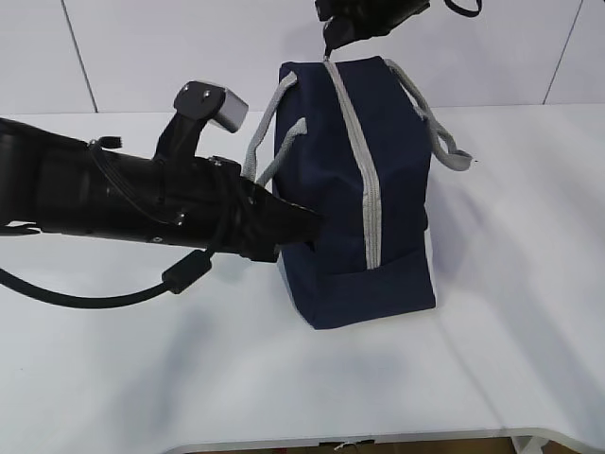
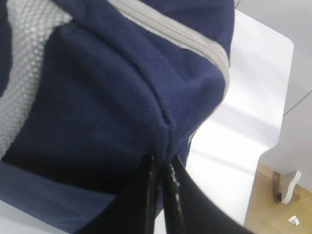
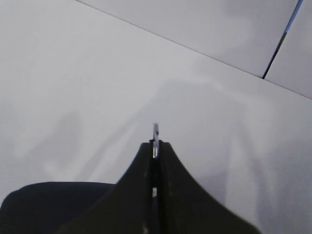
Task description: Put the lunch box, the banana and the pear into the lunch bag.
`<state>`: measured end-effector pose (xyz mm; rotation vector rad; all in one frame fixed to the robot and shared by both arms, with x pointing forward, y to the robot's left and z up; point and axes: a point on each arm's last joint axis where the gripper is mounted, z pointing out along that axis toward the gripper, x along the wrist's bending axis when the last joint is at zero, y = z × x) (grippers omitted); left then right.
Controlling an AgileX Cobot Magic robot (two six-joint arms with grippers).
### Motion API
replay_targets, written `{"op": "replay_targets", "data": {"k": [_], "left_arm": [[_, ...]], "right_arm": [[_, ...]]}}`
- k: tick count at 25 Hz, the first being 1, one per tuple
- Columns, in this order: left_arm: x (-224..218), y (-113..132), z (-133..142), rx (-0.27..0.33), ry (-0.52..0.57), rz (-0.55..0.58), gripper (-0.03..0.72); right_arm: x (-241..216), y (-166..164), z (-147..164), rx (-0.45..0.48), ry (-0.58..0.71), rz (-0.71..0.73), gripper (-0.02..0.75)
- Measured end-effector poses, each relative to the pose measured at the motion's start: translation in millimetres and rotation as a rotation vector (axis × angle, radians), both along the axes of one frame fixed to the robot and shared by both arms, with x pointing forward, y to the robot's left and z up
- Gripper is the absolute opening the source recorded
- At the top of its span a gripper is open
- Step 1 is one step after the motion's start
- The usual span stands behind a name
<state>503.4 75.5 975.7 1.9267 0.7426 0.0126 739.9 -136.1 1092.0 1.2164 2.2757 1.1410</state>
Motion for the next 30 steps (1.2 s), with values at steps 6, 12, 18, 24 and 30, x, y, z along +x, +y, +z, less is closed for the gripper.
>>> {"op": "replay_targets", "data": {"k": [6,12,18,24,30], "left_arm": [[-0.6,0.6,-1.3,-0.001,0.008,0.007,-0.015],[-0.2,1.0,-1.6,0.004,0.007,0.011,-0.015],[11.0,16.3,-2.8,0.011,0.004,0.062,-0.015],[30.7,46.1,-3.4,0.019,0.002,0.16,-0.015],[52.8,68.8,6.8,0.031,-0.048,0.246,-0.015]], "right_arm": [[5.5,0.7,-6.8,0.01,-0.011,-0.018,0.018],[6.1,-0.8,-8.8,-0.015,-0.012,-0.02,0.018],[1.4,-8.9,-11.2,-0.152,0.03,-0.007,0.018],[-8.9,-16.0,-17.9,-0.294,0.128,0.062,0.018],[-17.6,-13.3,-4.5,-0.253,0.138,0.095,0.018]]}}
